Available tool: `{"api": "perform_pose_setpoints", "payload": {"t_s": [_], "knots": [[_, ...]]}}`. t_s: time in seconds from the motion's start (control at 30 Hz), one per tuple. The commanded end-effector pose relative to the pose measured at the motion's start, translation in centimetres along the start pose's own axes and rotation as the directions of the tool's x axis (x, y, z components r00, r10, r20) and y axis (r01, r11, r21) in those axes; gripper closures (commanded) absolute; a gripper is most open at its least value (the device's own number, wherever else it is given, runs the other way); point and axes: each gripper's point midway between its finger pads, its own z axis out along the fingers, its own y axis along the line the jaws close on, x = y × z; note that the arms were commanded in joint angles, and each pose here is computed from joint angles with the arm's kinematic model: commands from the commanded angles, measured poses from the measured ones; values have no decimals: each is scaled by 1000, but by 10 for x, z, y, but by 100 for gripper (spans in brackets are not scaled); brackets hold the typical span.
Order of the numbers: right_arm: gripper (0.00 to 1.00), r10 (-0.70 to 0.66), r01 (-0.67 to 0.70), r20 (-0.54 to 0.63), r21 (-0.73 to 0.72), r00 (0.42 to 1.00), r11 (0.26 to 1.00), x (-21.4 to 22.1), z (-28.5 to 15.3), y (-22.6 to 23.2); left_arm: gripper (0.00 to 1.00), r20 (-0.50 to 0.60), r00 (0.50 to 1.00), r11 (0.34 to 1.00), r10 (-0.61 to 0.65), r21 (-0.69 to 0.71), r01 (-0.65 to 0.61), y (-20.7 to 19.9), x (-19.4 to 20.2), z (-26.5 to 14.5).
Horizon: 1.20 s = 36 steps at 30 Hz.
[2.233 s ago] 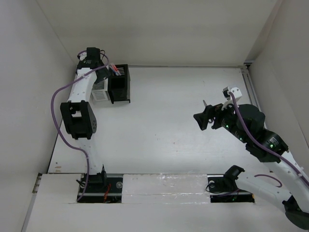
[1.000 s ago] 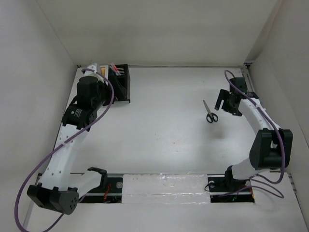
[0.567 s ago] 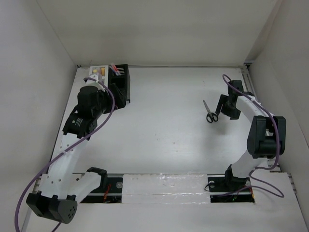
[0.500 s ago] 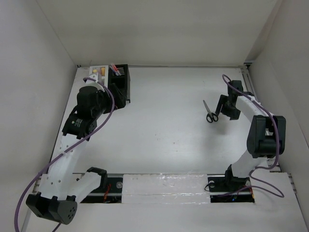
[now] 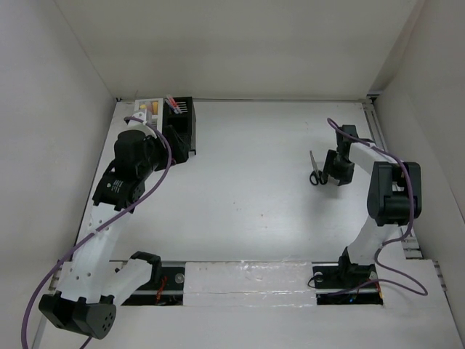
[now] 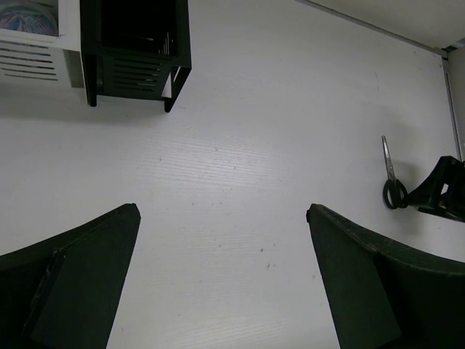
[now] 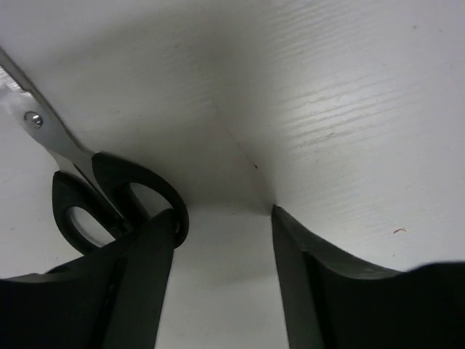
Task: Sort the stationery into containers
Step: Pick up the scissors from the center of the board.
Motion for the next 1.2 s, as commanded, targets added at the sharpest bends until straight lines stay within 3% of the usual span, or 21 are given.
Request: {"api": "perform_pose_setpoints", "payload": {"t_s": [0.0, 0.13, 0.27, 0.43, 0.57, 0.67, 0.7, 0.73, 0.83, 0.93, 1.0, 1.17], "knots": [[44, -38, 38, -28, -9, 999, 999, -1, 4, 5, 1, 62, 998, 999, 18, 38, -21, -9, -17, -6], [66, -63, 61, -81, -25, 995, 998, 9, 15, 12, 1, 54, 998, 999, 18, 34, -20, -8, -15, -3], [100, -84, 82, -94, -28, 992, 996, 13, 22, 18, 1, 54, 998, 999, 18, 34, -20, -8, -15, -3], [100, -67, 71, 33, -135, 997, 988, -10, -11, 43, 1, 3, 1000, 991, 12, 130, -12, -25, -7, -1], [100, -16, 96, 282, -274, 959, 957, -33, -88, 83, 1, -52, 998, 933, -46, 354, 62, -68, -2, -9], [100, 35, 112, 379, -361, 925, 926, -28, -123, 117, 1, -76, 993, 820, -89, 561, 117, -102, 3, -17], [100, 70, 102, 402, -391, 913, 915, -28, -140, 123, 1, -27, 994, 763, -109, 639, 101, -112, 0, -19], [100, 72, 115, 418, -405, 906, 907, -26, -148, 131, 1, -69, 986, 711, -153, 685, 158, -120, 2, -25], [100, 97, 148, 467, -461, 879, 875, -13, -181, 160, 1, -40, 980, 655, -196, 738, 161, -127, -4, -19], [100, 116, 205, 511, -529, 852, 824, -1, -222, 197, 1, -18, 984, 637, -179, 760, 129, -141, -1, -13], [100, 71, 264, 531, -528, 844, 807, 16, -238, 220, 1, 62, 985, 672, -164, 738, 65, -150, -6, -5], [100, 16, 353, 567, -535, 824, 768, 33, -280, 265, 1, 80, 989, 726, -127, 686, 38, -175, 3, 18]]}}
